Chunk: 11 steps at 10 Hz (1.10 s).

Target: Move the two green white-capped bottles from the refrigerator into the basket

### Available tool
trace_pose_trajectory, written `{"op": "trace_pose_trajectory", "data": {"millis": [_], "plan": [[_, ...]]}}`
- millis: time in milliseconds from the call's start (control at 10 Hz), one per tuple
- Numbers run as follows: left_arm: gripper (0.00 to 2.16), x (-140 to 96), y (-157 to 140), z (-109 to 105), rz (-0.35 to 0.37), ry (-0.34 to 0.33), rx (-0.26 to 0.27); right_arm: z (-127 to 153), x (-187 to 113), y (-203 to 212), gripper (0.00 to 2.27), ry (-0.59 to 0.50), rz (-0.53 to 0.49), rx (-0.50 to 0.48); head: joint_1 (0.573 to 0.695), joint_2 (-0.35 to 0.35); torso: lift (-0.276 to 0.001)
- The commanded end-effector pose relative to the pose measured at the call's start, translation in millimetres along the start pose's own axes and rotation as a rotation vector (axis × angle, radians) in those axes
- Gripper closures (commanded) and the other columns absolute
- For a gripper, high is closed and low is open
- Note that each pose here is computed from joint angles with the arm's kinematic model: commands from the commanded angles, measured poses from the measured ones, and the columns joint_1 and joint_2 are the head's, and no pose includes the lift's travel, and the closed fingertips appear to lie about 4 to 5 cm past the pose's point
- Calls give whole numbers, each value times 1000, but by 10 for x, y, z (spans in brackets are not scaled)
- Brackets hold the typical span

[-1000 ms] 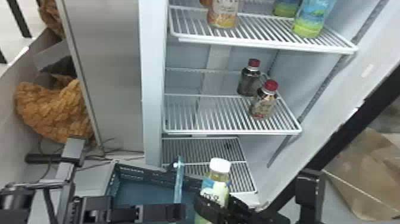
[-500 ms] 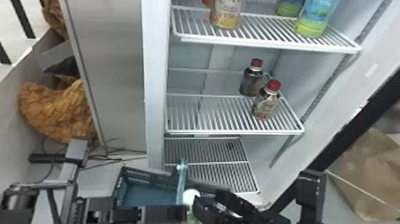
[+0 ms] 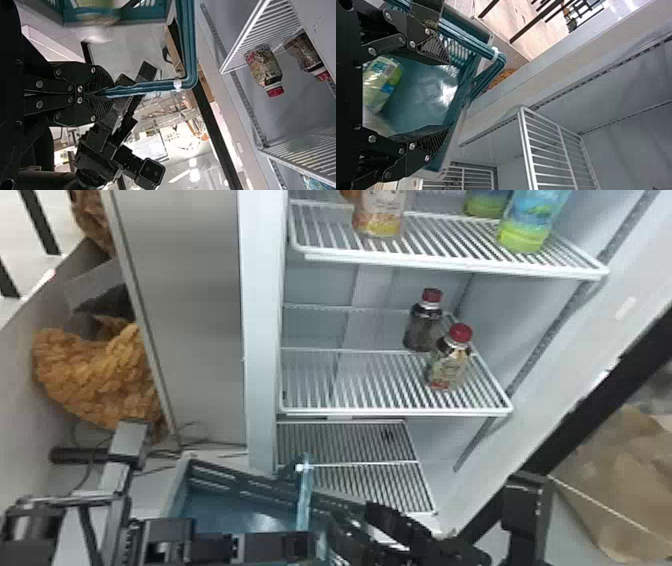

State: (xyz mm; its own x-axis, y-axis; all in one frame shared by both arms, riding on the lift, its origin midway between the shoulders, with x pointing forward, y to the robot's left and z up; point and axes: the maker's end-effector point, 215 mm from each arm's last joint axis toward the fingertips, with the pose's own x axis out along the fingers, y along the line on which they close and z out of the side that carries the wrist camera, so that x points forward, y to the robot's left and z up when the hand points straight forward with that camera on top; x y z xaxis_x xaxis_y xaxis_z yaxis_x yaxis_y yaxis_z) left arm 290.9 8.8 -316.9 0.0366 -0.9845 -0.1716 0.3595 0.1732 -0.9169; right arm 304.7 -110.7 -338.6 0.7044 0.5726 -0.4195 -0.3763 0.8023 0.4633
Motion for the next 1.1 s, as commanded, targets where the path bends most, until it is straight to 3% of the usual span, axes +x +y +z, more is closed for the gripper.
{"op": "trace_pose_trajectory", "data": {"millis": [0,400,1000], "plan": [[1161,1,-3,-6,-1,0,0,100,-3,-11,535,-34,-6,-16,695,-202,-263],[1161,-7,1,-12,0,-1,-2,692,-170,-121,535,-213,-92,-133,695,-224,-263],[1161,-9,-1,-5,-3,-3,-5,1385,-372,-259,529,-487,-170,-225,695,-274,-263]]}}
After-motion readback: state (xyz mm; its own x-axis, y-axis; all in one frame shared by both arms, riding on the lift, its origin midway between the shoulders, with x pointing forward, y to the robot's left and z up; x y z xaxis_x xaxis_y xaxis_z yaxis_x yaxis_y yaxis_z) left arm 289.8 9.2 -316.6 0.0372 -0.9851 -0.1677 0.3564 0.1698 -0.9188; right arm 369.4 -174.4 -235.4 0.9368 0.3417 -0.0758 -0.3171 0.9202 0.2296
